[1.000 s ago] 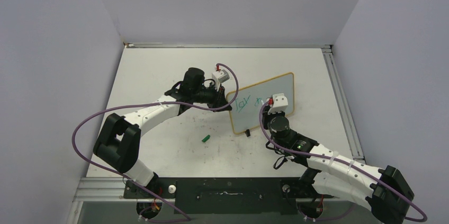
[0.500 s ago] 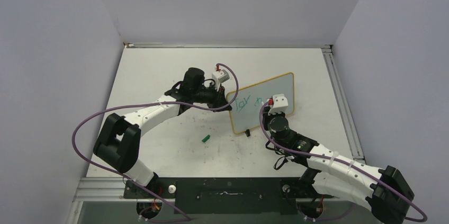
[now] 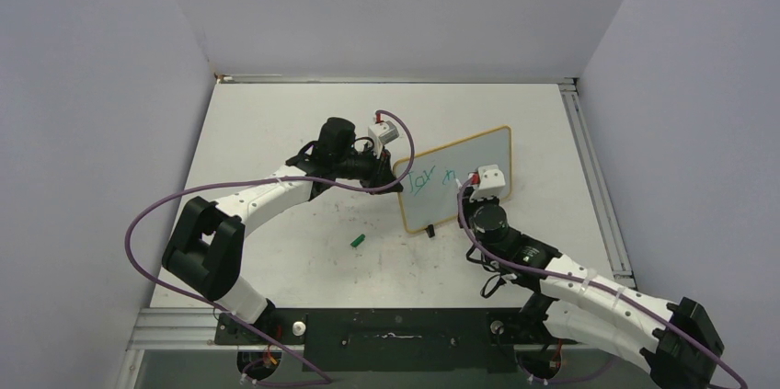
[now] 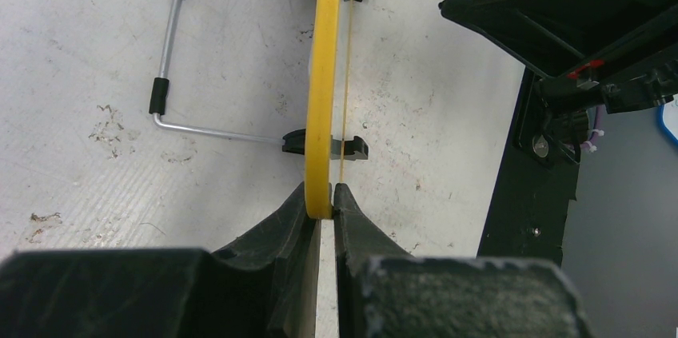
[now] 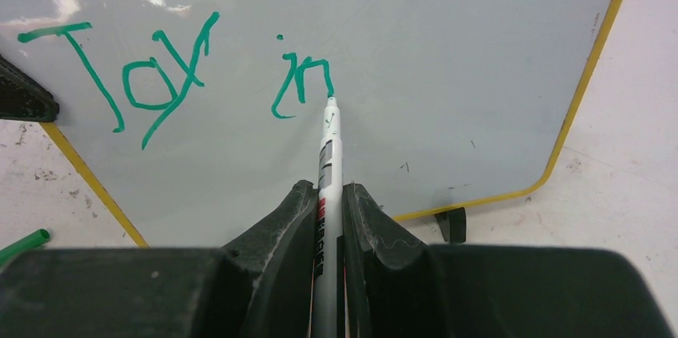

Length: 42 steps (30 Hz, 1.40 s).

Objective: Write a sentence on the whiteboard

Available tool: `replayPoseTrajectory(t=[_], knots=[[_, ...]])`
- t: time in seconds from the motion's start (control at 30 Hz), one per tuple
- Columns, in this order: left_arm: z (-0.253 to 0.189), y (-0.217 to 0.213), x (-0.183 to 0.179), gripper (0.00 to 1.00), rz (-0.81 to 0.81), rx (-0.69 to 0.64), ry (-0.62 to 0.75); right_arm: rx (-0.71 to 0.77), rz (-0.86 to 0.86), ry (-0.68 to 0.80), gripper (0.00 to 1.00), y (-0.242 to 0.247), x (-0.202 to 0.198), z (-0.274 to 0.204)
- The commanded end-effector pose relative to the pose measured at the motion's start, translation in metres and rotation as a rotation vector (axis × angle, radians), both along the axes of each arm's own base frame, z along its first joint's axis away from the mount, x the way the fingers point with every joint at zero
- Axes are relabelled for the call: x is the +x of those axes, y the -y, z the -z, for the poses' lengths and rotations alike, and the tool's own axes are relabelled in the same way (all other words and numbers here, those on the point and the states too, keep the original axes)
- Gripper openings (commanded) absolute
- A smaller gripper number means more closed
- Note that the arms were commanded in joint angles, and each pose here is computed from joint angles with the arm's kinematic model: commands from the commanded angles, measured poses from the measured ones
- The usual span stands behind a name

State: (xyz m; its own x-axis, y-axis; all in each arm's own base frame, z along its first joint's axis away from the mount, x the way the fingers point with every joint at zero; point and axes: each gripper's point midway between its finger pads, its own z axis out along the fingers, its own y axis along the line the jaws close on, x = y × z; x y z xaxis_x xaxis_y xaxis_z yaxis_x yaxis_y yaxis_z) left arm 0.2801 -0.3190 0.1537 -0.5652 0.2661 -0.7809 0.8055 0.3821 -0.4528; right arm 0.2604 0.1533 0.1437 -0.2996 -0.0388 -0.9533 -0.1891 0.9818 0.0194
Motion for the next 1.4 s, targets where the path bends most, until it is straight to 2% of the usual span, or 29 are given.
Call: replayPoseTrajectory(t=[0.0,0.1,0.17,0.3,0.47,0.77,0.97,1.17,1.27,1.37], knots=[[-0.001,0.001,-0.011,0.03,0.034,0.017,-0.01,0.05,-0.009,0.056,0.05,-0.001,-0.001,-0.031],[0.0,0.0,-0.011,0.15,0.033,0.019,-0.012,0.066,-0.005,0.077,0.05,0.002,-0.002,-0.045],[0.001,0.0,-0.011,0.29,0.033,0.018,-0.014,0.081,-0.004,0.094,0.05,0.003,-0.002,-0.053],[0.002,-0.002,-0.014,0.48,0.025,0.012,-0.02,0.078,-0.01,0.1,0.05,0.007,-0.006,-0.061],[0.001,-0.003,-0.015,0.59,-0.03,-0.007,-0.037,0.087,-0.039,0.123,0.05,0.007,-0.011,-0.074],[-0.004,0.014,-0.026,0.63,-0.136,-0.127,-0.014,0.116,-0.076,0.153,0.05,0.008,-0.018,-0.085],[0.016,0.024,-0.016,0.63,-0.223,-0.136,-0.008,0.125,-0.081,0.151,0.05,0.007,-0.019,-0.087],[0.027,0.028,-0.021,0.63,-0.23,-0.137,-0.004,0.134,-0.081,0.151,0.05,0.009,-0.021,-0.089],[0.031,0.028,-0.024,0.6,-0.224,-0.146,-0.011,0.132,-0.082,0.148,0.05,0.007,-0.02,-0.089],[0.033,0.029,-0.029,0.52,-0.204,-0.165,-0.02,0.13,-0.09,0.145,0.05,0.005,-0.02,-0.089]])
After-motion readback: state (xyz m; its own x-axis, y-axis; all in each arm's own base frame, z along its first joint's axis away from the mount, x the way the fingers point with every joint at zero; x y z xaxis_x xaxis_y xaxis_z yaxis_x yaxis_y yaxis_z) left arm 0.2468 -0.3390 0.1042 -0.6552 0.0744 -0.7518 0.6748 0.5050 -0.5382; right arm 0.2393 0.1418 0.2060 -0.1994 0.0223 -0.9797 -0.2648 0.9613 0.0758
